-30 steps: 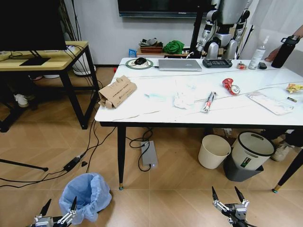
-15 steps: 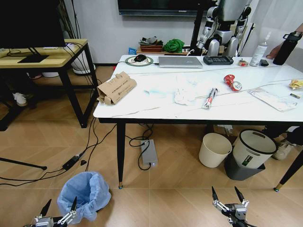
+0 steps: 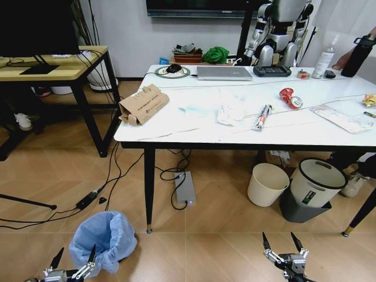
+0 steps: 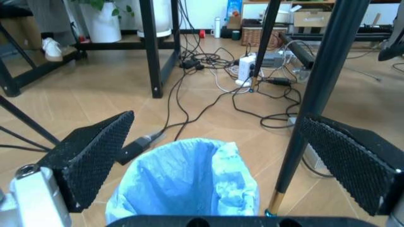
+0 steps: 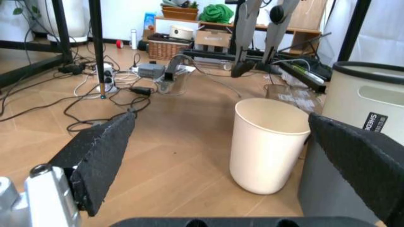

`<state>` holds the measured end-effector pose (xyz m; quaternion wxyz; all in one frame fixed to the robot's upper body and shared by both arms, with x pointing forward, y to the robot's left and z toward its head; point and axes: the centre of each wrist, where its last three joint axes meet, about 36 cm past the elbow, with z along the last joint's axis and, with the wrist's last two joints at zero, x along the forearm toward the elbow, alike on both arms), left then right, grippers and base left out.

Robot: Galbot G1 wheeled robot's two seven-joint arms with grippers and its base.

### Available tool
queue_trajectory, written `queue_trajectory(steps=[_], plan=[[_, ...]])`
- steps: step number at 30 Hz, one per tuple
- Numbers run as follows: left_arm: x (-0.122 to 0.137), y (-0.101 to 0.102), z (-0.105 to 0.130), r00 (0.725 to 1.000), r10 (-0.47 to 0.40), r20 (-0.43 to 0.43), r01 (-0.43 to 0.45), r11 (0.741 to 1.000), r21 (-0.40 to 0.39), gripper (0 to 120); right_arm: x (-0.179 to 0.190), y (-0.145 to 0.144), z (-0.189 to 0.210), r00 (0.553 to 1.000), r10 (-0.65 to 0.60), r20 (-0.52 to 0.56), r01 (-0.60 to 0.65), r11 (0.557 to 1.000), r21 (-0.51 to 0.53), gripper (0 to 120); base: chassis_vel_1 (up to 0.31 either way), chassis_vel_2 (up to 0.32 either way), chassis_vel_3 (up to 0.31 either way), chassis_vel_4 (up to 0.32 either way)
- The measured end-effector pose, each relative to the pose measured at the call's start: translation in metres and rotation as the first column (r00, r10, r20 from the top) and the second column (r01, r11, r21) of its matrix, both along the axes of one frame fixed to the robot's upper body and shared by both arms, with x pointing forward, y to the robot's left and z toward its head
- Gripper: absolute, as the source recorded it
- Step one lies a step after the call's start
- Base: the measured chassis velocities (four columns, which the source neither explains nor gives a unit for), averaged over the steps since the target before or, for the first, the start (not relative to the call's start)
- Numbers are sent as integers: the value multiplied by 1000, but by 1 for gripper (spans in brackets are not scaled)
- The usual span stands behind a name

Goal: Pick up the trash bin and place the trash from the table into it.

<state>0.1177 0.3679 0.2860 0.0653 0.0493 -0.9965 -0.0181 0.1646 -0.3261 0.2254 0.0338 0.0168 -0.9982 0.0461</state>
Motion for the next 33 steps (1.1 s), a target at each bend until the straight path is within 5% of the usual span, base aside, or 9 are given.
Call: queue_trajectory(steps=[18,22,24,27,33], plan=[[5,20,-8,997,74,20,-74,997,-2,100,4,13,-4,1000,3,4,-3,1000,27,100,0,0,0,0],[32,69,-20,980,185,-77,-187,982,-11,100,6,38,-19,1000,2,4,-2,997,71,100,0,0,0,0],[37,76,-22,975,200,-97,-202,979,-20,100,5,43,-21,1000,2,3,-2,997,78,100,0,0,0,0],[84,105,-25,936,299,-187,-314,948,-55,100,-1,63,-30,1000,-5,-5,5,994,110,100,0,0,0,0],[132,125,-34,909,325,-260,-356,931,-82,100,-13,76,-38,1000,-13,-21,15,992,128,100,0,0,0,0]])
